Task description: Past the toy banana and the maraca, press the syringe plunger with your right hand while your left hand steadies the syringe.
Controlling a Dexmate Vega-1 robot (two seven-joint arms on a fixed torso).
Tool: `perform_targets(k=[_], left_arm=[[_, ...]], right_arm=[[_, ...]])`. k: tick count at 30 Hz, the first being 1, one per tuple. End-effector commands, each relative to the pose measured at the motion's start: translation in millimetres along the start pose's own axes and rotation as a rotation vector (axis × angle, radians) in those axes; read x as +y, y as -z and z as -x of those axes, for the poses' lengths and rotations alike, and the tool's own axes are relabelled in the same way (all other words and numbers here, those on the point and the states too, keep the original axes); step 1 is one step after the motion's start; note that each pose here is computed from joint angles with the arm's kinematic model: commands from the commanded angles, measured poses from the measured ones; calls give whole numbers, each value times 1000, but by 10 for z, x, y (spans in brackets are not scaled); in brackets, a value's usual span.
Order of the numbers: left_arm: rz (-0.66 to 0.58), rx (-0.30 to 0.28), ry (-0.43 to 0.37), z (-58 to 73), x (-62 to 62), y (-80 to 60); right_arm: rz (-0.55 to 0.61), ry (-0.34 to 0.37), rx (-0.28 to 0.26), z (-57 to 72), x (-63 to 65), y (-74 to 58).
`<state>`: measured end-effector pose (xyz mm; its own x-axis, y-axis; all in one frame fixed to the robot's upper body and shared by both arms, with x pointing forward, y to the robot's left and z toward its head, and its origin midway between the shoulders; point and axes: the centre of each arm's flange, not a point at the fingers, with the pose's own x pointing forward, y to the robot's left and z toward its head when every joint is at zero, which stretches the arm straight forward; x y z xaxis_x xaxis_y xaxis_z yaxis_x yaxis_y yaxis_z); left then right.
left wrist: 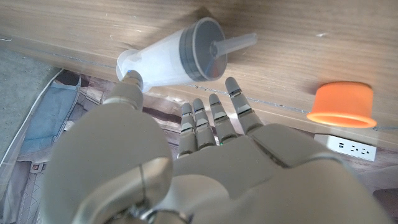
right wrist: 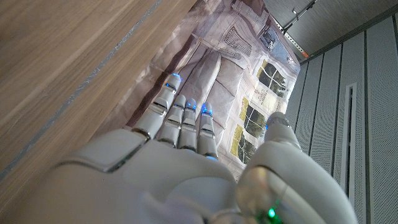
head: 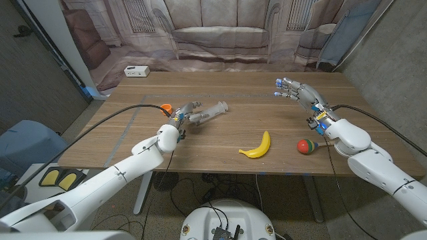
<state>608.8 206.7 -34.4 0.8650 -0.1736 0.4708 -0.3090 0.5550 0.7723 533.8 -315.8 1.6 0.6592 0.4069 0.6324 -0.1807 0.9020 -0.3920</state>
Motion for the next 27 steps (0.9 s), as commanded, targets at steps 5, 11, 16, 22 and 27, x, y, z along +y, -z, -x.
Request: perform_targets(k=[5, 11, 16, 22, 27], left_arm=[[68, -52, -67, 85, 163, -67], [113, -71, -83, 108, 239, -66], [115, -86, -115, 154, 336, -95], [150, -122, -145, 197, 451, -132], [219, -173, -138, 217, 536, -139]], right_arm=[[-1, 0, -3, -23, 47, -2], [-3, 3, -9, -41, 58, -15], [-9, 5, -12, -49, 66, -11], [-22, 12, -13, -54, 78, 10], [-45, 24, -15, -67, 104, 24]])
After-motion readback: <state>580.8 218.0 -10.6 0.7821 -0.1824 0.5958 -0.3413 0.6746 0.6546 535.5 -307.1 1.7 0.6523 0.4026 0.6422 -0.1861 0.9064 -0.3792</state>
